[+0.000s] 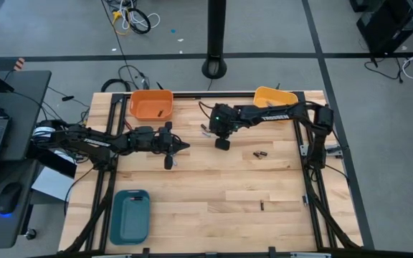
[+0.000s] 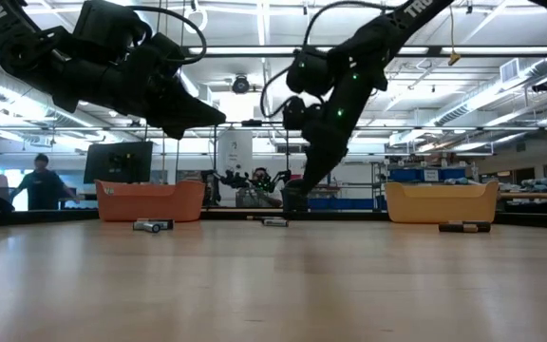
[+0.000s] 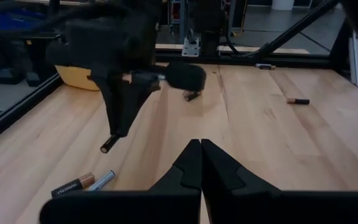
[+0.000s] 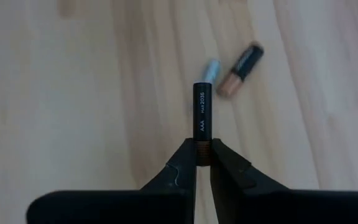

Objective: Sort batteries
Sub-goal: Put the small copper and black battery into the orange bin

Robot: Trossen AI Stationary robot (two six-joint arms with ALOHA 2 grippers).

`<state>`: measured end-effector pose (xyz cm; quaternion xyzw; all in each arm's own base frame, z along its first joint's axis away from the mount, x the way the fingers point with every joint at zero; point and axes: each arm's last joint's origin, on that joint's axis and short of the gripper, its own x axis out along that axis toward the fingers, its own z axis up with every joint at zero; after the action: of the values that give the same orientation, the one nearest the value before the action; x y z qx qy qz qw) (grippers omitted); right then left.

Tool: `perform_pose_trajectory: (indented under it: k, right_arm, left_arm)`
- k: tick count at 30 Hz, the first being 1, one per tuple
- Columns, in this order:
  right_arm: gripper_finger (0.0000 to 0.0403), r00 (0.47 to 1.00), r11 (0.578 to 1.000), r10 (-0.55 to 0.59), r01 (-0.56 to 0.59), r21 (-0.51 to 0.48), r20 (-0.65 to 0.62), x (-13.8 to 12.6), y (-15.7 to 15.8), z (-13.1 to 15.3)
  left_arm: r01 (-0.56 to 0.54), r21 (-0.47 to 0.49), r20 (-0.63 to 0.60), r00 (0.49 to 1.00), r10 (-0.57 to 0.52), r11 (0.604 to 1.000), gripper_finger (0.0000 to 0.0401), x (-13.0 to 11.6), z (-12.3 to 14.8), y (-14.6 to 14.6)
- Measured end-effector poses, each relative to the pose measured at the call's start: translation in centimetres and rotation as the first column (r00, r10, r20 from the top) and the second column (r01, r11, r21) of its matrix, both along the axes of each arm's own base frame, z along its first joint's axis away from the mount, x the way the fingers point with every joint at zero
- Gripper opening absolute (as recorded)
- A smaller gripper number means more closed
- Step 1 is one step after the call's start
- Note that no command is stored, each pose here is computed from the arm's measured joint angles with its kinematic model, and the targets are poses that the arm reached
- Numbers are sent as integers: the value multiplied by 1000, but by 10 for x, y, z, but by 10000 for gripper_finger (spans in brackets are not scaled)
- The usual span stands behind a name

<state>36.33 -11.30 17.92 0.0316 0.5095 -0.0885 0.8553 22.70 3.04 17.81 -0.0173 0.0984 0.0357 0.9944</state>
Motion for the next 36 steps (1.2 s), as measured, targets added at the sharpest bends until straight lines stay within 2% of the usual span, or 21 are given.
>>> perform_pose_trajectory:
  k: [9, 15, 21, 28, 36]
  right_arm:
    - [35, 978, 995, 74, -58, -84, 193, 6, 30, 44]
    - [35, 930, 979, 150, -92, -183, 335, 5, 60, 82]
    - [35, 860, 950, 245, -121, -289, 447, 2, 88, 111]
    - [33, 815, 927, 306, -137, -350, 492, 3, 107, 122]
    - [6, 796, 914, 326, -130, -383, 510, 4, 114, 126]
  left_arm:
    - [-60, -13, 44, 997, 61, 998, 18, 1, 4, 2]
    - [-58, -9, 108, 992, 59, 998, 73, 1, 10, 2]
    - [-37, -11, 242, 969, 39, 999, 140, 2, 23, -2]
    - [-27, 1, 378, 925, 25, 1000, 193, 1, 37, -5]
    - [33, 22, 419, 907, -39, 999, 213, 2, 44, -6]
